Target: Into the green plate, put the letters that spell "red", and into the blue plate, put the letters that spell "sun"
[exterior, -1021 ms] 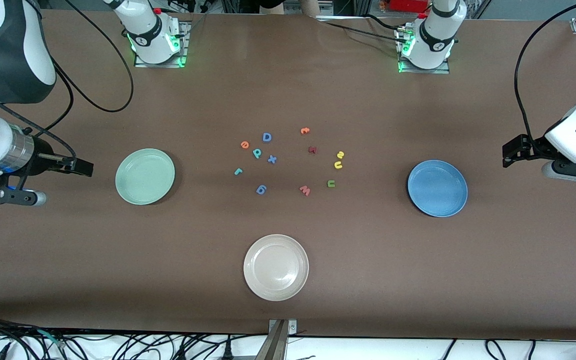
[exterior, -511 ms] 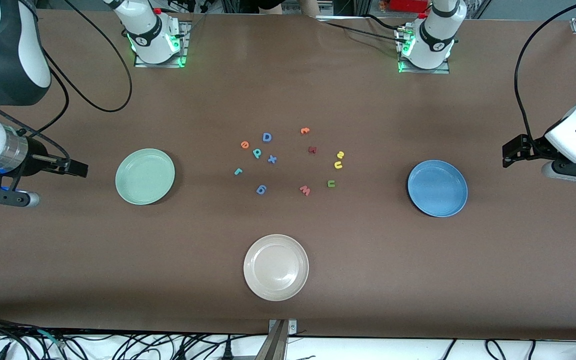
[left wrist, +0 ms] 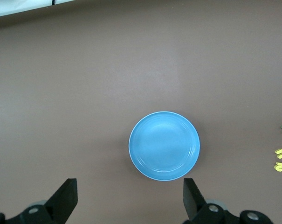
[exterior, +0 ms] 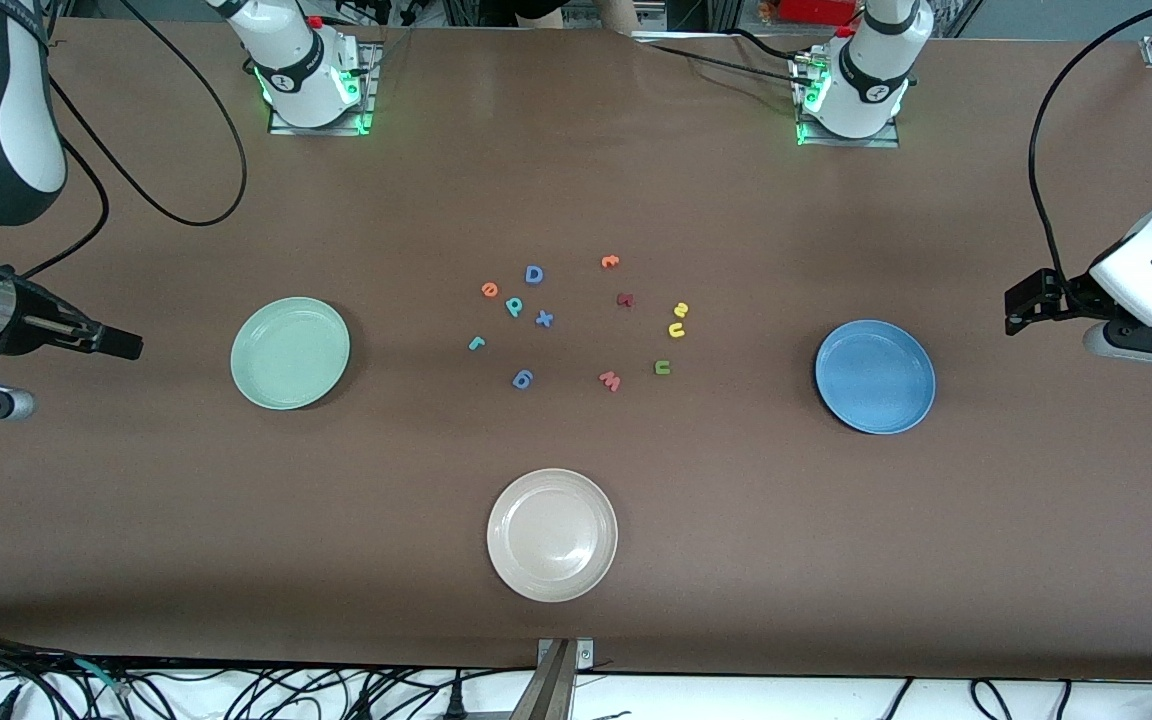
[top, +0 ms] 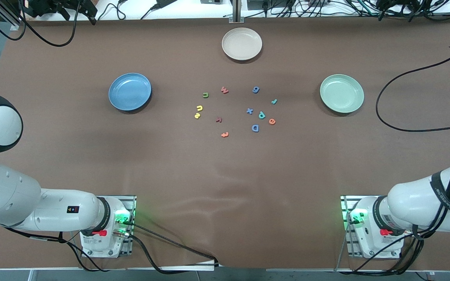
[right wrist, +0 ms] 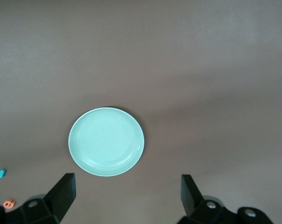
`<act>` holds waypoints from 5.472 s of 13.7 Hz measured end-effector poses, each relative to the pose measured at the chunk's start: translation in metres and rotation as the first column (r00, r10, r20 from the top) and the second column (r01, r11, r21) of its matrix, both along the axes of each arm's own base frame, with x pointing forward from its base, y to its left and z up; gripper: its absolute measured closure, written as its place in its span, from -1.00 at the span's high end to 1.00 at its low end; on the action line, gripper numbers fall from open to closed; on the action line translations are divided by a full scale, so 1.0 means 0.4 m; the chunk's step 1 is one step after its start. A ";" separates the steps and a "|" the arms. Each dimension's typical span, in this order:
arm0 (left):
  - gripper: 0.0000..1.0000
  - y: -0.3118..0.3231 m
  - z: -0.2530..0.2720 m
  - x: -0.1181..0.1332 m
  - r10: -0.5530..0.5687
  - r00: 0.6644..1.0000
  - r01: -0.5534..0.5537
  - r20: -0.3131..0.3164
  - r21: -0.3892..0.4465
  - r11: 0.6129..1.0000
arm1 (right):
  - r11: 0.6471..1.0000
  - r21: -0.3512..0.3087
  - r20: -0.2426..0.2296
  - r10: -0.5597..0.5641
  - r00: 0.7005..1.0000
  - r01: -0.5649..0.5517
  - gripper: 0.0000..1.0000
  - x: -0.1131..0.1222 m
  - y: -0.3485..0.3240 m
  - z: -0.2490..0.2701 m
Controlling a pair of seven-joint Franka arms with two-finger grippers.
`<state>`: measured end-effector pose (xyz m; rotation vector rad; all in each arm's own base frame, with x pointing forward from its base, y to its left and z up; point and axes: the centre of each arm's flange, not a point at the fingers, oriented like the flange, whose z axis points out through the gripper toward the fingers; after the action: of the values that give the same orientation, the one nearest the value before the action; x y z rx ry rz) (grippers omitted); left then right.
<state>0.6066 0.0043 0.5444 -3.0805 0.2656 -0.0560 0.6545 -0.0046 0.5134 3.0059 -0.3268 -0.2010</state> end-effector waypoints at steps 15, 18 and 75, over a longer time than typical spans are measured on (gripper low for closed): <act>1.00 -0.002 -0.006 0.002 -0.001 1.000 0.001 -0.004 0.000 1.000 | 1.000 0.017 0.005 0.004 1.000 -0.004 1.00 0.015 0.004 -0.025; 1.00 -0.002 -0.008 0.003 -0.001 1.000 0.001 -0.005 0.000 1.000 | 0.998 0.060 -0.002 0.000 1.000 0.000 1.00 0.013 0.019 -0.026; 0.98 -0.860 -0.893 -0.417 -0.352 0.936 0.352 0.008 -0.059 0.934 | 0.571 0.026 -0.115 -0.814 0.570 0.821 0.37 -0.560 0.862 -0.857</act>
<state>0.4400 -0.3395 0.1870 -3.0480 0.8290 -0.0740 0.4303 0.3401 0.1705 2.6193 -1.7356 -0.4220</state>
